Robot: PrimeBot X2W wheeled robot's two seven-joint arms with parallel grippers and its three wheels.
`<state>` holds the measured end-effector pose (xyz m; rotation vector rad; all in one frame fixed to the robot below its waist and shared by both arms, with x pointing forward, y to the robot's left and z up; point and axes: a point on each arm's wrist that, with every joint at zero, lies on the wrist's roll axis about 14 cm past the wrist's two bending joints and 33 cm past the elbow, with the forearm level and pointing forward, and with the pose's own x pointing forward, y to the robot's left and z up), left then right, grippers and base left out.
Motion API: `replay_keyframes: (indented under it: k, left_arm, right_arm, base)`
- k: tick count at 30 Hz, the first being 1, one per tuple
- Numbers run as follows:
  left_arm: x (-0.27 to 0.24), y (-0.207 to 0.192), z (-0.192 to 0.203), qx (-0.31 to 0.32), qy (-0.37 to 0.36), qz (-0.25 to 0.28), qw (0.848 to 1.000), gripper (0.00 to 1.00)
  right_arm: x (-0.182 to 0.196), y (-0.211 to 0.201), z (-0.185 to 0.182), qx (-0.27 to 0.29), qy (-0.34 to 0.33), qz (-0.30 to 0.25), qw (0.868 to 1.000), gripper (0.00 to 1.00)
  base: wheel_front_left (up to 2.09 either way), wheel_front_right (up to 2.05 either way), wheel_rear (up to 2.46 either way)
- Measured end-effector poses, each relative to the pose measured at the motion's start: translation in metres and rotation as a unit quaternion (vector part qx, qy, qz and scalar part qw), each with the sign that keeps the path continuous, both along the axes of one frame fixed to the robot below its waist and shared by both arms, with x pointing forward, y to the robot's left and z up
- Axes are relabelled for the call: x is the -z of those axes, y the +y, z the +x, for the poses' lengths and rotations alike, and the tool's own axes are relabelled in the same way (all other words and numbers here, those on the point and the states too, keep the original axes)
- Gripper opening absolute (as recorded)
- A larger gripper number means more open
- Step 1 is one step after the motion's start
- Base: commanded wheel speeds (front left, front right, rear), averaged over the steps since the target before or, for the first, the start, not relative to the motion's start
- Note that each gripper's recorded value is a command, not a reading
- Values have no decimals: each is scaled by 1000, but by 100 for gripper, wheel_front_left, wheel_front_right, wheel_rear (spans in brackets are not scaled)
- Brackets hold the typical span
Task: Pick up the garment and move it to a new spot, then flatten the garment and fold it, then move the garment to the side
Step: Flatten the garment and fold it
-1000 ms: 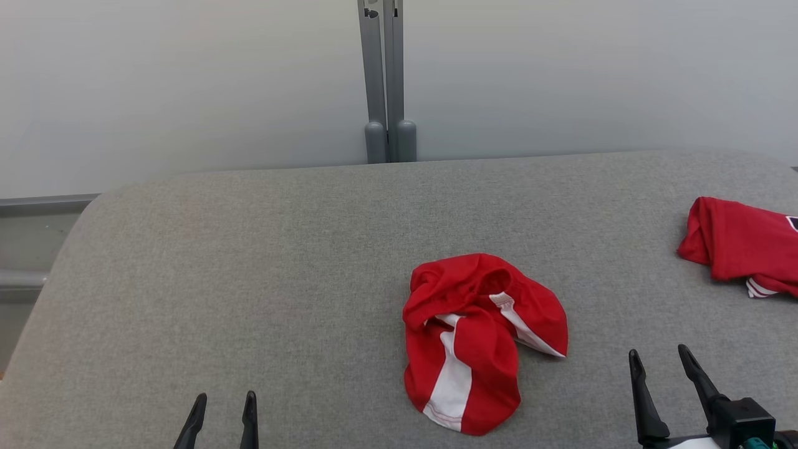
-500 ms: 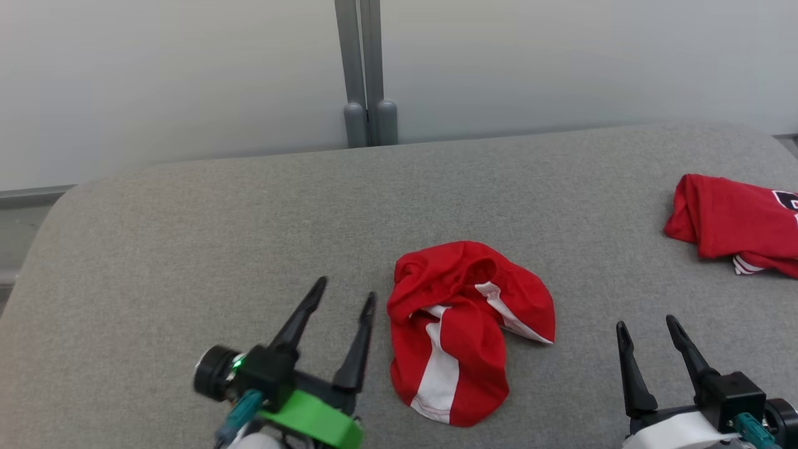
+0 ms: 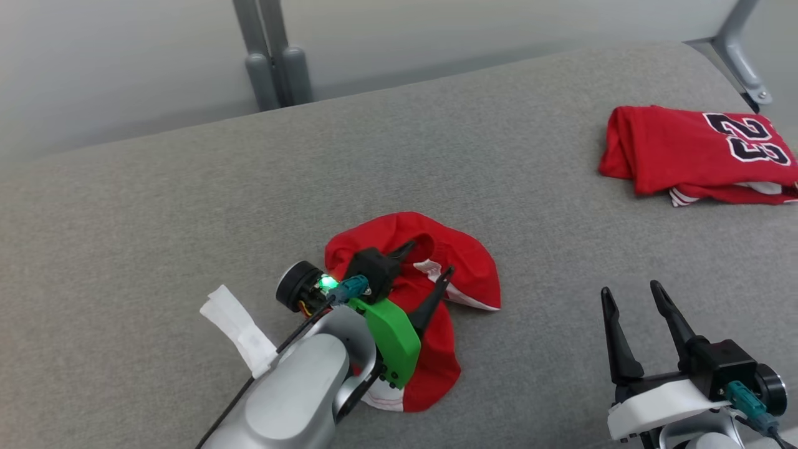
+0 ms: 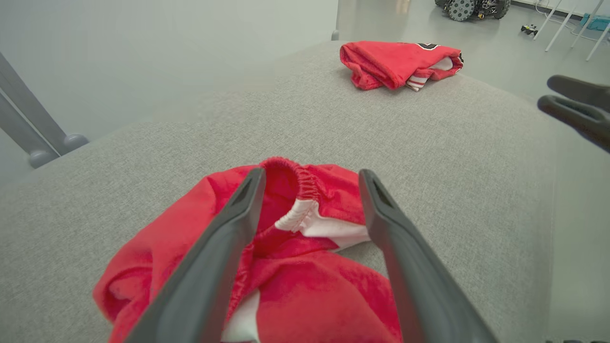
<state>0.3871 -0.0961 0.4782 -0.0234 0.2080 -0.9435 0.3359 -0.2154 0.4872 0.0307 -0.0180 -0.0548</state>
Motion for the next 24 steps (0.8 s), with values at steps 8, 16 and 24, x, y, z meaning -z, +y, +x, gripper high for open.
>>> replay_keyframes:
  k: [8,16,24]
  left_arm:
    - [37,-9,10,8,36,39,999,100]
    - [41,-6,20,-3,65,42,997,0]
    - [-95,-21,56,-23,-11,-141,990,0]
  right_arm:
    - [10,-27,-15,47,20,-2,999,100]
    - [9,-28,-13,50,16,11,999,100]
    - [8,-33,-22,60,13,17,998,100]
  base:
    - [0,0,0]
    - [0,0,0]
    - [0,0,0]
